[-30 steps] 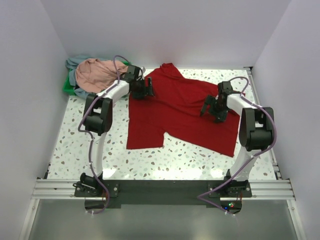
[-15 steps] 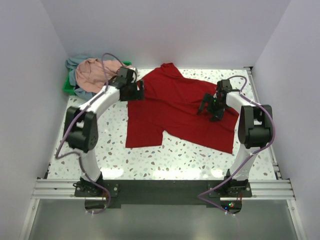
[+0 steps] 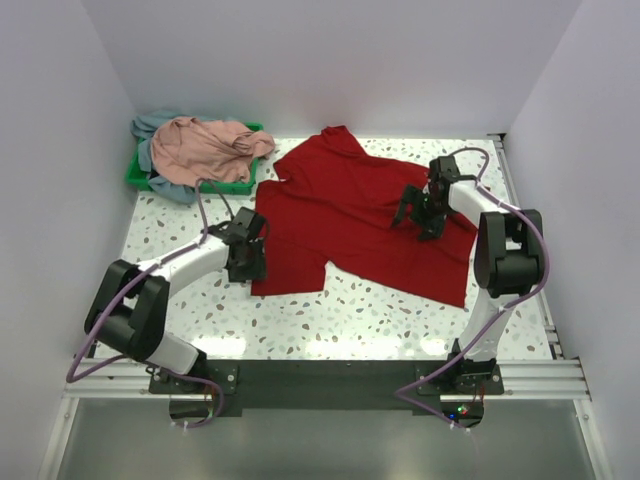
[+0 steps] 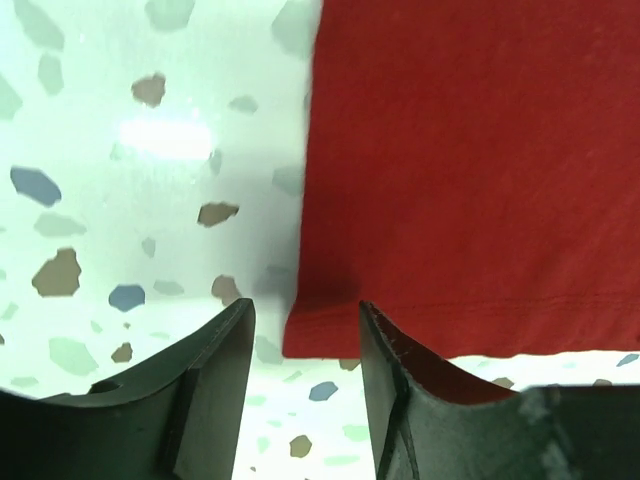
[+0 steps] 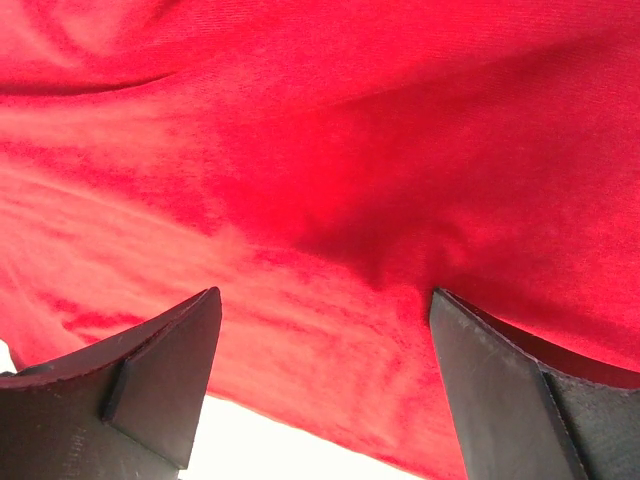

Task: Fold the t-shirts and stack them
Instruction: Fold the tshirt

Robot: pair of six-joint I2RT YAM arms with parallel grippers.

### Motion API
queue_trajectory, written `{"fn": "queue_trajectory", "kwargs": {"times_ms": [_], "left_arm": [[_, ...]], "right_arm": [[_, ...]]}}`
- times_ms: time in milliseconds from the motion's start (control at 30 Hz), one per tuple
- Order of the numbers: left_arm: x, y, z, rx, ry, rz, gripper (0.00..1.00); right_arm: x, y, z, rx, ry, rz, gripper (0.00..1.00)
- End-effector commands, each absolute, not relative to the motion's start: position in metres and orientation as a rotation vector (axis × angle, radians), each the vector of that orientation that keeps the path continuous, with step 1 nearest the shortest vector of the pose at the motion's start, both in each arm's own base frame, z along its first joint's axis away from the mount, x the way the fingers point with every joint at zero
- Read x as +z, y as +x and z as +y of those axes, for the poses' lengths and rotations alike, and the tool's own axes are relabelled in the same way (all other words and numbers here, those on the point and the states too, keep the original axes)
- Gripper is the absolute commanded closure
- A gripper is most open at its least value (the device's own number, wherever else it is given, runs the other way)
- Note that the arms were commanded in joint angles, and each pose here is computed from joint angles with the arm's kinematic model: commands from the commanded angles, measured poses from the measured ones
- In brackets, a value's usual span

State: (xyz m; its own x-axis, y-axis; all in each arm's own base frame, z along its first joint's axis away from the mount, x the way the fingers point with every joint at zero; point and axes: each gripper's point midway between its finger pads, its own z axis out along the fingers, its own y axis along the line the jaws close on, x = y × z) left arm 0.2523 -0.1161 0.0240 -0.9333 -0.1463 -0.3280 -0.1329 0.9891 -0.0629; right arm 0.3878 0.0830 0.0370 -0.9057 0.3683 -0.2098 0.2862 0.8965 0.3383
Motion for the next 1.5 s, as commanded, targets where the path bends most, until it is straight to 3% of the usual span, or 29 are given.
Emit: {"fn": "queue_trajectory", "kwargs": {"times_ms": [0, 433, 567, 700, 767, 1167, 1467], "left_arm": [[0.029, 0.252, -0.119, -0.116, -0.327, 2.736, 0.50], [0.008, 0.229, -0.124, -0.207, -0.351, 2.775, 0.58], [-0.004, 0.225, -0.128, -0.233, -0.335, 2.806, 0.73], [-0.008, 0.225, -0.131, -0.249, -0.333, 2.819, 0.95], [-0.002, 0.230, -0.133, -0.259, -0.331, 2.799, 1.00], [0.054, 0.304, -0.116, -0.386, -0.334, 2.629, 1.00], [0.064, 0.321, -0.090, -0.348, -0.286, 2.587, 1.00]], "right_arm": [[0.062, 0.393, 0.091, 0.460, 0.422, 2.753, 0.13], [0.062, 0.376, 0.090, 0.438, 0.423, 2.762, 0.13], [0.064, 0.373, 0.089, 0.431, 0.429, 2.755, 0.13], [0.069, 0.368, 0.086, 0.405, 0.432, 2.752, 0.13], [0.072, 0.361, 0.084, 0.394, 0.438, 2.756, 0.13], [0.059, 0.281, 0.024, 0.139, 0.706, 2.743, 0.12], [0.053, 0.216, -0.012, -0.040, 0.839, 2.728, 0.14]]}}
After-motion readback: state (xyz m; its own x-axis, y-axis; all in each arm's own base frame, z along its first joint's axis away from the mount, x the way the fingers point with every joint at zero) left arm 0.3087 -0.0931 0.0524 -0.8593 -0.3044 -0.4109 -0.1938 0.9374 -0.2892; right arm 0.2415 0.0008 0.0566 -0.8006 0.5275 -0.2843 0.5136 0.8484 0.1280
